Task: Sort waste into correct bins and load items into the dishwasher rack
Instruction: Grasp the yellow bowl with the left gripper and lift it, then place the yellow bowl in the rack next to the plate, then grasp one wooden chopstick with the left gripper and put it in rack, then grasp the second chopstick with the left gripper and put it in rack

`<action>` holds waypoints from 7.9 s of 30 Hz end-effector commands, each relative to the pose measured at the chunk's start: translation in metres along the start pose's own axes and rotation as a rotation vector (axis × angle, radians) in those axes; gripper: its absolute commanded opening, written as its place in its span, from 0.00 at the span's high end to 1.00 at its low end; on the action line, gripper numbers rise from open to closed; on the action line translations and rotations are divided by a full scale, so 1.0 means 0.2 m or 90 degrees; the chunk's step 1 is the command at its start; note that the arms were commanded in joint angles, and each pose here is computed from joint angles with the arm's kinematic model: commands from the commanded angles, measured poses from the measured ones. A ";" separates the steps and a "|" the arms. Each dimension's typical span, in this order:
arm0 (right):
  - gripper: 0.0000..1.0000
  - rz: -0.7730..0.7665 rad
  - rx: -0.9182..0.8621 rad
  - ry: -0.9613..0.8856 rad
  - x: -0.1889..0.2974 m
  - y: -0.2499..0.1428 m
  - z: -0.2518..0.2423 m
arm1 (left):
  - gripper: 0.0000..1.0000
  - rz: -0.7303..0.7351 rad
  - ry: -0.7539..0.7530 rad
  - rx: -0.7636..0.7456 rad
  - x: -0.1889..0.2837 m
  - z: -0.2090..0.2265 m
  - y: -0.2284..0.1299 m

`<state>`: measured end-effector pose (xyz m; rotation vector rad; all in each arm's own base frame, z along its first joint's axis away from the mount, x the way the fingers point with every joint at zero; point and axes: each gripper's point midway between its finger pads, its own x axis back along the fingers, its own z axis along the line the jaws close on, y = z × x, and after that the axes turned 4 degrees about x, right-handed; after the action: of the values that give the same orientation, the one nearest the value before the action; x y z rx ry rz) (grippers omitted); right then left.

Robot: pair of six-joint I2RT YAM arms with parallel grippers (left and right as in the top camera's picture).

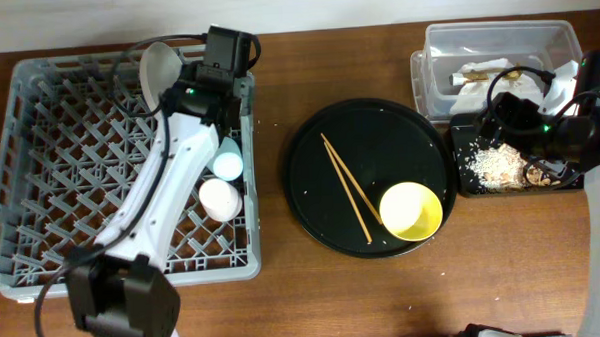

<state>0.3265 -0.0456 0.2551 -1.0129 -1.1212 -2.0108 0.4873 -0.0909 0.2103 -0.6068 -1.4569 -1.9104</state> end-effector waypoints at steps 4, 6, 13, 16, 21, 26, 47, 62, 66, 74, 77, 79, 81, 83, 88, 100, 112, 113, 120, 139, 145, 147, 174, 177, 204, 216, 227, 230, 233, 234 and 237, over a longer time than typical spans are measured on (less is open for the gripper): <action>0.02 0.001 0.001 -0.006 0.01 0.00 -0.01 | 0.29 0.161 -0.487 -0.035 0.45 -0.75 -0.30; 0.02 0.000 0.001 -0.006 0.01 0.00 -0.01 | 0.30 0.172 -0.508 -0.038 0.54 -0.90 -0.34; 0.02 0.001 0.001 -0.006 0.01 0.00 -0.01 | 0.30 0.273 -0.546 -0.082 0.48 -1.54 -0.73; 0.02 0.001 0.001 -0.006 0.01 0.00 -0.01 | 0.29 0.300 -0.544 -0.097 0.41 -1.62 -0.84; 0.02 0.001 0.001 -0.006 0.01 0.00 -0.01 | 0.29 0.352 -0.573 -0.103 0.36 -1.68 -0.96; 0.01 0.005 0.000 -0.007 0.01 -0.01 -0.01 | 0.59 0.355 -0.573 -0.108 0.33 -1.70 -0.98; 0.02 -0.001 0.002 -0.006 0.01 0.00 0.00 | 1.00 -0.097 0.067 0.145 0.55 0.18 0.15; 0.02 0.001 0.001 -0.008 0.00 0.01 -0.01 | 1.00 -0.030 0.510 -0.113 -0.25 0.28 0.07; 0.02 0.000 0.002 -0.008 0.00 0.01 -0.01 | 1.00 -0.010 0.501 -0.106 -0.35 0.35 0.03; 0.02 0.001 0.001 -0.008 0.00 0.01 -0.01 | 1.00 -0.027 0.430 -0.127 -0.37 0.18 0.04; 0.02 0.001 0.001 -0.008 0.00 0.01 -0.01 | 1.00 -0.019 0.371 -0.151 -0.40 0.08 0.01; 0.02 0.001 0.001 -0.008 0.00 0.01 -0.01 | 0.99 -0.013 0.372 -0.156 -0.40 0.08 0.00; 0.01 0.001 0.001 -0.008 0.00 0.01 -0.01 | 0.78 -0.011 0.371 -0.163 -0.39 0.06 0.00; 0.01 0.001 0.001 -0.008 0.00 0.01 -0.01 | 0.75 -0.021 0.359 -0.175 -0.37 -0.01 0.00; 0.02 0.001 0.001 -0.008 0.00 0.01 -0.01 | 0.75 -0.051 0.319 -0.213 -0.28 -0.26 0.00; 0.02 0.000 0.001 -0.008 0.00 0.01 -0.01 | 0.43 0.139 -0.400 -0.052 0.20 -0.97 -0.10; 0.01 0.004 0.000 -0.009 0.00 0.00 -0.01 | 0.49 0.269 -0.345 0.113 0.15 -1.48 -0.79; 0.02 0.004 0.000 -0.009 0.00 0.00 -0.01 | 0.50 0.270 -0.344 0.113 0.16 -1.48 -0.80; 0.02 0.006 0.000 -0.009 0.00 0.00 -0.01 | 0.50 0.291 -0.328 0.120 0.01 -1.50 -0.88; 0.01 0.006 0.000 -0.009 0.00 0.00 -0.01 | 0.99 0.219 -0.367 -0.115 0.09 -1.40 -0.51; 0.02 0.005 0.000 -0.009 0.00 0.00 -0.01 | 1.00 0.254 -0.246 -0.043 0.26 -0.64 -0.13; 0.01 0.003 0.000 -0.008 0.00 0.00 -0.01 | 1.00 0.221 -0.208 0.001 0.45 -0.32 -0.02; 0.02 -0.001 0.002 -0.006 0.00 0.01 -0.01 | 0.59 0.212 -0.247 0.035 0.28 -0.14 -0.25; 0.02 0.000 0.002 -0.006 0.00 0.01 -0.01 | 0.60 0.201 -0.305 -0.017 0.43 -0.52 -0.28; 0.01 0.012 -0.002 -0.011 0.00 -0.02 -0.01 | 0.99 0.368 -0.326 0.008 0.03 -1.30 -0.65; 0.02 0.007 -0.001 -0.009 0.00 -0.01 -0.01 | 0.99 0.365 -0.116 0.064 0.31 0.19 -0.28; 0.01 0.004 0.001 -0.009 0.00 0.00 -0.01 | 0.99 0.428 0.002 0.046 -0.18 0.36 -0.64; 0.02 0.004 0.000 -0.009 0.00 0.00 -0.01 | 0.67 0.433 -0.023 0.055 -0.20 0.31 -0.66; 0.02 0.003 0.001 -0.008 0.00 0.00 -0.01 | 0.59 0.405 -0.102 0.090 -0.10 0.24 -0.56; 0.02 0.003 0.000 -0.008 0.00 0.00 -0.01 | 0.56 0.356 -0.136 0.110 0.00 0.24 -0.44; 0.02 0.006 0.007 -0.007 0.00 -0.01 -0.01 | 0.53 0.208 -0.161 0.133 0.33 0.32 -0.18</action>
<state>0.3255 -0.0453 0.2508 -1.0285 -1.1034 -1.9980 0.4222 -0.0264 0.1681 -1.0043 -1.3694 -1.3239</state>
